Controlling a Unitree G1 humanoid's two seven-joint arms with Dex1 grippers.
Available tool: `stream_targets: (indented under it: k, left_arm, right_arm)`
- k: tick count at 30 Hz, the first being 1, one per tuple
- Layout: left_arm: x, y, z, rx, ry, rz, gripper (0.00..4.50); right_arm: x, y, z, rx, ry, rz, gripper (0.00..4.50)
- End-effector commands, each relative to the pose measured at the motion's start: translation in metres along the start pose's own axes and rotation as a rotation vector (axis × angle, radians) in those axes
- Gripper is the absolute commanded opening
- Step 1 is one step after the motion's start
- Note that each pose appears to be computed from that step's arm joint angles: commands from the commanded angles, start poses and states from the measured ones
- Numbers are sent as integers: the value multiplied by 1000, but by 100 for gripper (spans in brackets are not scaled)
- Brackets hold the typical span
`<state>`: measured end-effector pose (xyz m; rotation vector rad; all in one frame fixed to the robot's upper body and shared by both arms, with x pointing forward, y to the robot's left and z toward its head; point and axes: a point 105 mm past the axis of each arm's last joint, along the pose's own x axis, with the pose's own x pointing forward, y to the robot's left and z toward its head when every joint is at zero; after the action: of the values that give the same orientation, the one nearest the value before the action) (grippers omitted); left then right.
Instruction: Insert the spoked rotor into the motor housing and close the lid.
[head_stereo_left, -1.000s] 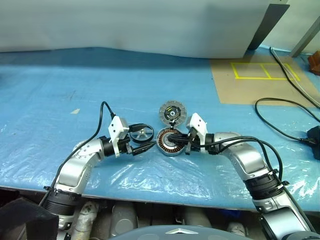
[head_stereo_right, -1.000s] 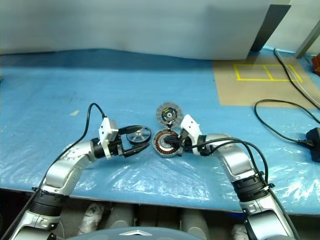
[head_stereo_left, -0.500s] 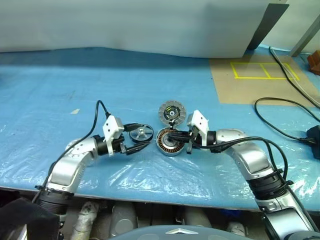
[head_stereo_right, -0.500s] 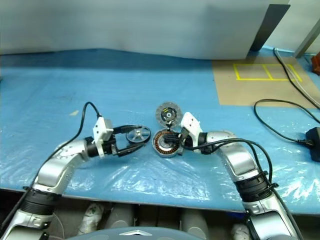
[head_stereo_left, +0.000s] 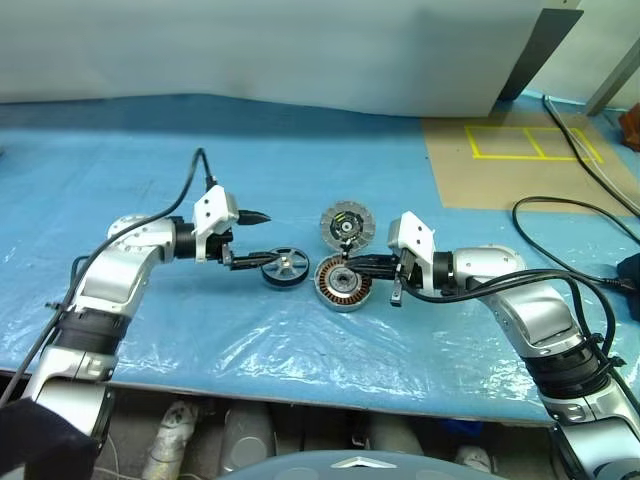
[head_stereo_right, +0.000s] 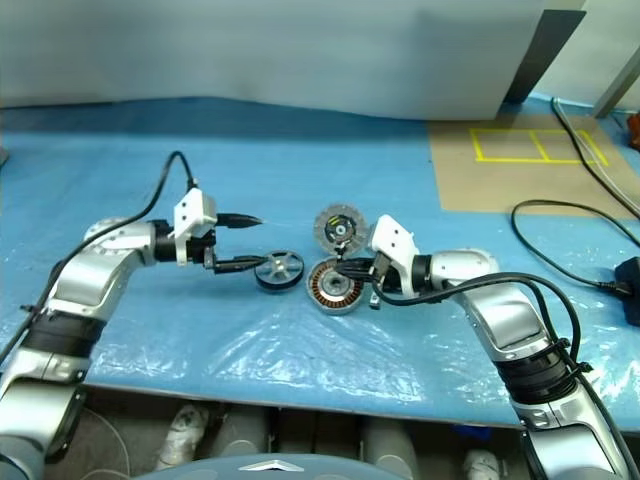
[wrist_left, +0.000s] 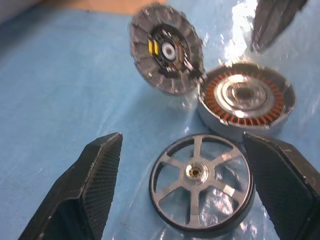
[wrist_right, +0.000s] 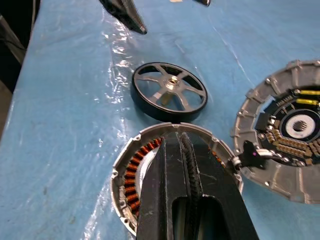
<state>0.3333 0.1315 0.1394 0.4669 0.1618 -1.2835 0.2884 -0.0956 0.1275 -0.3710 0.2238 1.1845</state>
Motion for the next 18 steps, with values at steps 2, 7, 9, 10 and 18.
stream_targets:
  k: [2,7,9,10,18]
  left_arm:
    - [4,9,2,67,111,-116,403]
    - [7,12,0,101,215,-212,403]
    - [9,13,1,100,242,-235,403]
    - [11,13,2,99,250,-251,403]
    - [27,8,-5,125,291,-276,403]
  right_arm:
    - [-6,-2,8,-36,-29,-46,1]
    - [-8,-2,5,-27,-28,-83,1]
    - [-8,-1,3,-22,-25,-91,1]
    - [-9,0,1,-25,-18,-95,1]
    - [-10,3,-3,-14,-15,-122,1]
